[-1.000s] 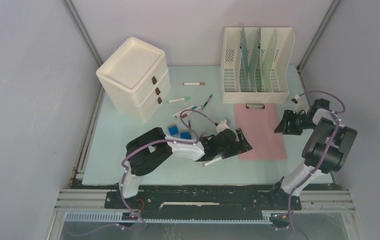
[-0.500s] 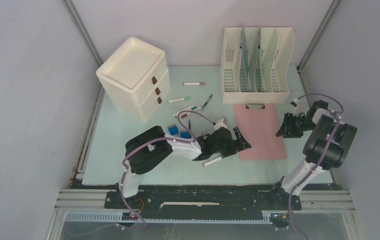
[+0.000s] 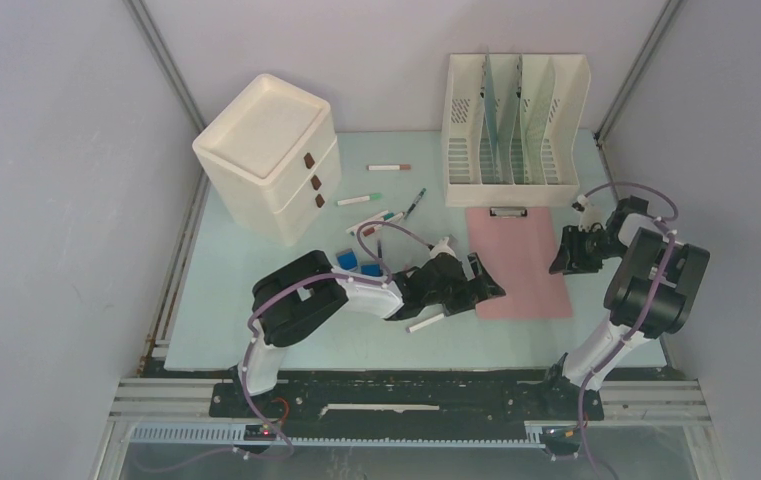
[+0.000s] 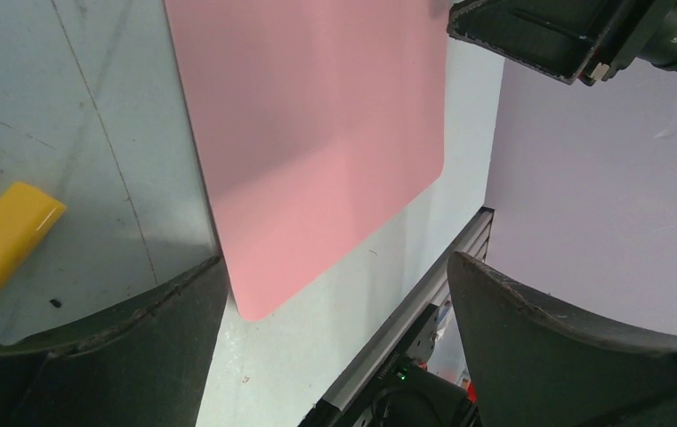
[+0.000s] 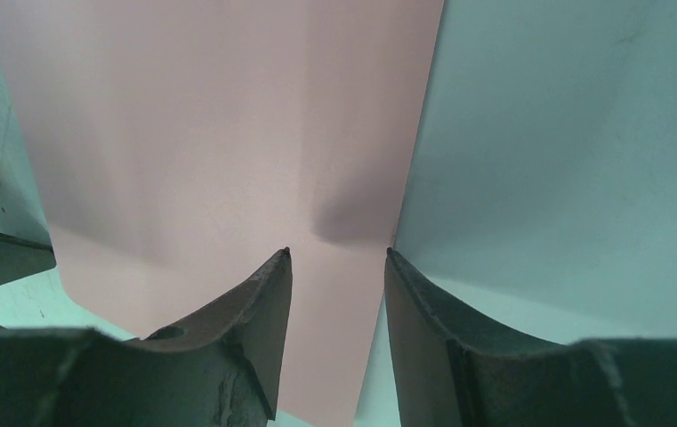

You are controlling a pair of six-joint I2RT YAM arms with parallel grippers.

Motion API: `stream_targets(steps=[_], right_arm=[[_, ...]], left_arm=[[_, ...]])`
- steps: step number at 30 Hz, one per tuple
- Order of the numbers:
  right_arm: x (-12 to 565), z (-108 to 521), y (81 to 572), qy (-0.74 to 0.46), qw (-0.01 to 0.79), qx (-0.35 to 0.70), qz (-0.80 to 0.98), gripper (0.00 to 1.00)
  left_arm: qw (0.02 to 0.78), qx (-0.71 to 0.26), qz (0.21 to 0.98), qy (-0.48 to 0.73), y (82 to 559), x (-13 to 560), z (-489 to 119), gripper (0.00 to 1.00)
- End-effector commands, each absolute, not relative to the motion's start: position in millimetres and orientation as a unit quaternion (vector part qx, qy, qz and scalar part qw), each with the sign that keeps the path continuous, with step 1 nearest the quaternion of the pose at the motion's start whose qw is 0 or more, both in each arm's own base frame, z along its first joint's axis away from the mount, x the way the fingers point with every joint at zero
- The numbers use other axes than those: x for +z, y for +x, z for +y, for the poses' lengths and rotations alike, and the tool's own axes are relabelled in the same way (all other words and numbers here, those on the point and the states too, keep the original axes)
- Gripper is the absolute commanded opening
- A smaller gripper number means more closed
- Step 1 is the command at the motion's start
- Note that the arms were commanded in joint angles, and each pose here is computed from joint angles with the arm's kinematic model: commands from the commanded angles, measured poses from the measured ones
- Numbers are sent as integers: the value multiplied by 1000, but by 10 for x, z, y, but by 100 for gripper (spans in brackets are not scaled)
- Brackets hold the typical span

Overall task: Organize the desk
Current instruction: Pick up the folder from the center of the board.

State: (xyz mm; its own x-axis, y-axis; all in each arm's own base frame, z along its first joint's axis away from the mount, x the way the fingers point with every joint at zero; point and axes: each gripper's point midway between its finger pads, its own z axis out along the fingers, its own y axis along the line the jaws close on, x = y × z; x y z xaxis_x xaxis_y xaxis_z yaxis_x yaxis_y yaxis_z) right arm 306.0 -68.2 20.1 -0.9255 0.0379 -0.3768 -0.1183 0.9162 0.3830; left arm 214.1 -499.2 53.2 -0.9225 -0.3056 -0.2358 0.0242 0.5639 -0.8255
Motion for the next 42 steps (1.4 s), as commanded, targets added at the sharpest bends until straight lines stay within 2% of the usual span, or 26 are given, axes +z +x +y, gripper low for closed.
stream_targets(steps=[1, 8, 16, 24, 26, 32, 37, 42], right_arm=[[135, -576, 2965, -38, 165, 212, 963, 50], [146, -555, 2951, -41, 164, 217, 961, 50], [166, -521, 2930, -43, 164, 229, 959, 49], [193, -471, 2900, -54, 168, 235, 956, 49], [198, -465, 2894, -55, 167, 237, 955, 49], [249, -459, 2886, -57, 177, 242, 952, 49], [370, -465, 2870, -58, 192, 245, 948, 50], [683, -513, 2848, -67, 236, 237, 940, 51]], left_arm=[[199, -520, 828, -72, 2213, 829, -5070, 99], [243, -593, 765, -72, 2289, 1288, -5003, 96], [240, -635, 730, -80, 2305, 1423, -5017, 96], [223, -629, 738, -100, 2413, 1342, -5066, 83], [213, -628, 741, -104, 2435, 1297, -5094, 75], [198, -623, 749, -107, 2452, 1162, -5144, 42], [204, -618, 753, -97, 2431, 1134, -5106, 2], [256, -609, 748, -64, 2408, 1299, -4933, 0]])
